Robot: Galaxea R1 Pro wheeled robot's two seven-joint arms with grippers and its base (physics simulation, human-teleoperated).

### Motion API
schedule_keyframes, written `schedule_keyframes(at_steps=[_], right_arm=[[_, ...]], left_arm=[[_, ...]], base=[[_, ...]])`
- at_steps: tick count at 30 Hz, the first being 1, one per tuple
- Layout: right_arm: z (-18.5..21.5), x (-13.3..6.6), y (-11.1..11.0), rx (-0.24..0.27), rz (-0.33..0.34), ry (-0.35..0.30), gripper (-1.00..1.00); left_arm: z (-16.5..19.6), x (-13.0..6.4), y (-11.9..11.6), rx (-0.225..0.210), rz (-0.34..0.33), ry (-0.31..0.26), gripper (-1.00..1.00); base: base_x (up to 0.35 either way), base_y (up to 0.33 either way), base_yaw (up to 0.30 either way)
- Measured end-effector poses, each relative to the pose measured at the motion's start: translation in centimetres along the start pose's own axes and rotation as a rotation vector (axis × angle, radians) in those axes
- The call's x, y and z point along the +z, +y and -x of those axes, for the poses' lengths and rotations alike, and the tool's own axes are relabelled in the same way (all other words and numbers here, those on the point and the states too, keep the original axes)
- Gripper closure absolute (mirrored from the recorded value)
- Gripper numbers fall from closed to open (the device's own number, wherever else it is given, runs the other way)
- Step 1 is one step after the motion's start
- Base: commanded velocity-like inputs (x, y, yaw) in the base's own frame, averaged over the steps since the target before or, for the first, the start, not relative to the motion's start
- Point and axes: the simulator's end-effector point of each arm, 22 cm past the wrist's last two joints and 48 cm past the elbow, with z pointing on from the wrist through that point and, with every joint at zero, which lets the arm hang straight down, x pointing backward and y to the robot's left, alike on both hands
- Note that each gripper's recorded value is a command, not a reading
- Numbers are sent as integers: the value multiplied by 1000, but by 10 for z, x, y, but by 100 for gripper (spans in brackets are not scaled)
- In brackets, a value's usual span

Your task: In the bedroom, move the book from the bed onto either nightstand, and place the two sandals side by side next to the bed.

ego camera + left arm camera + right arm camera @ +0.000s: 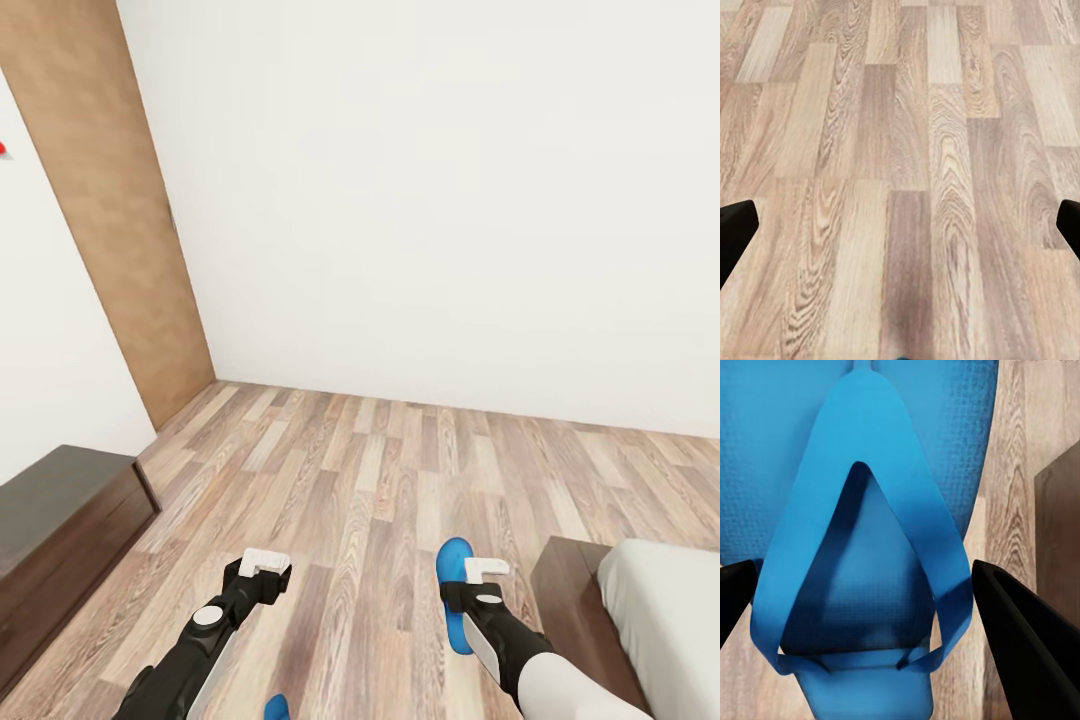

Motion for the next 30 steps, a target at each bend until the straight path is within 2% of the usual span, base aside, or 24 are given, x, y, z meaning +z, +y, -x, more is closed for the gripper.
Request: schedule_keyframes(at_steps=[8, 20, 30], right_arm=[[0, 0, 0, 0, 0, 0, 100], [0, 0, 0, 1, 1, 0, 100], [-1, 0, 0, 1, 1, 1, 100]], left_arm=[[0, 0, 0, -1, 0, 0, -100], [0, 0, 0, -1, 0, 0, -100], [0, 0, 0, -1, 0, -1, -100]], base=[[0, -127, 99], [0, -10, 112], [21, 0, 29]])
